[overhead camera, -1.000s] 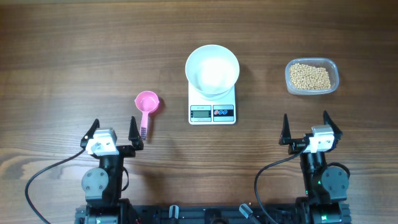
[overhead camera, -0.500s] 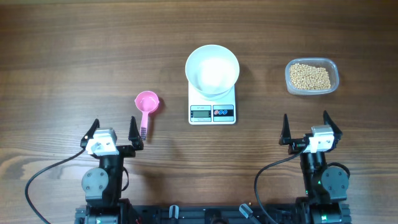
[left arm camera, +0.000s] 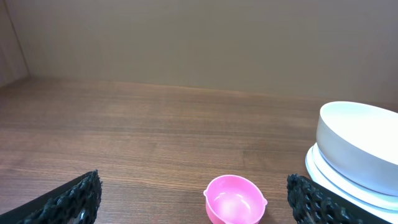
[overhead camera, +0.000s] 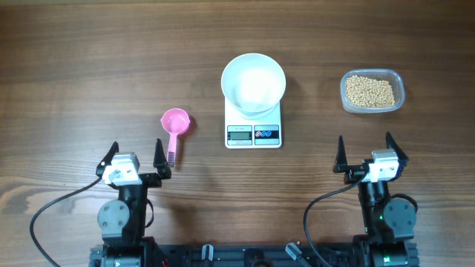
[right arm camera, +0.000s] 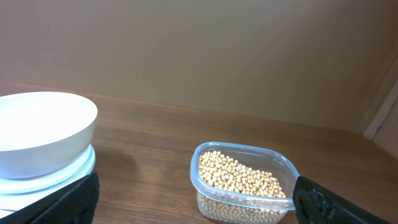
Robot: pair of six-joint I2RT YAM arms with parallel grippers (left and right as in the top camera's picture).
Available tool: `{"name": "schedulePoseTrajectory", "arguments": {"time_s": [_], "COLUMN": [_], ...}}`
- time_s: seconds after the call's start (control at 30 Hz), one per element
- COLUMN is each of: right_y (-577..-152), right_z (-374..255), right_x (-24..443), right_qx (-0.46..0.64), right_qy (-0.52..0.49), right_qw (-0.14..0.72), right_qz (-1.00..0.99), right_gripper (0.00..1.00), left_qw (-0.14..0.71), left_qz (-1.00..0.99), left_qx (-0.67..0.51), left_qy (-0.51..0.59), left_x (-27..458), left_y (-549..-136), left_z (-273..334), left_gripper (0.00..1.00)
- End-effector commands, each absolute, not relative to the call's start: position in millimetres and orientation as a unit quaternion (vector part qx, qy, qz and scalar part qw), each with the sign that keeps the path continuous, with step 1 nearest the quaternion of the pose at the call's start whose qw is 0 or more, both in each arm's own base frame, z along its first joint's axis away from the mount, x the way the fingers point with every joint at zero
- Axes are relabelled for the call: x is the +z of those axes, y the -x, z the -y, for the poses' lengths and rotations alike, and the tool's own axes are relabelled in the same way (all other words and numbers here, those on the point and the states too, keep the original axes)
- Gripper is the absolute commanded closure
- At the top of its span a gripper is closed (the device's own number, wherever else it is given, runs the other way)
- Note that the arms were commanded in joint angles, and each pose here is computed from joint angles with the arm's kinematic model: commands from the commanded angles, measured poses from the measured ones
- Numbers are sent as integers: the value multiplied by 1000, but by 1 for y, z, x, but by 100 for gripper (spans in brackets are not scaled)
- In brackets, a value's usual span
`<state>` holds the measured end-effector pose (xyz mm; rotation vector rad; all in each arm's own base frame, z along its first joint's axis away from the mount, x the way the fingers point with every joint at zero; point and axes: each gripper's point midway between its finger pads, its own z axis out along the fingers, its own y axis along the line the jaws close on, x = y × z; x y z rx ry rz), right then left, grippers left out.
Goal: Scoop item into bowl and weigh 150g on scale
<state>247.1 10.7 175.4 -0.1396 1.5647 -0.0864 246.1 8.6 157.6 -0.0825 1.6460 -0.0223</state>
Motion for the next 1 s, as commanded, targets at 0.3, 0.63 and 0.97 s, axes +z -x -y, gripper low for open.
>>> {"name": "schedulePoseTrajectory", "arguments": {"time_s": [0.3, 0.63, 0.97], "right_y": [-247, -247, -247], "right_z": [-9, -9, -9], "right_x": [177, 177, 177], "right_qx": [-47, -47, -47], "right_qy": [63, 62, 62], "right_qw": [708, 708, 708], "right_qz": [-701, -701, -701], "right_gripper": [0, 0, 0], "left_qw": [652, 749, 473], "left_qz": [-710, -560, -807], "left_qx": [-258, -337, -350], "left_qy": [-61, -105, 51], "left_x": [171, 284, 251], "left_y": [-229, -196, -230], "left_z": [75, 90, 86], "left_gripper": [0, 0, 0]}}
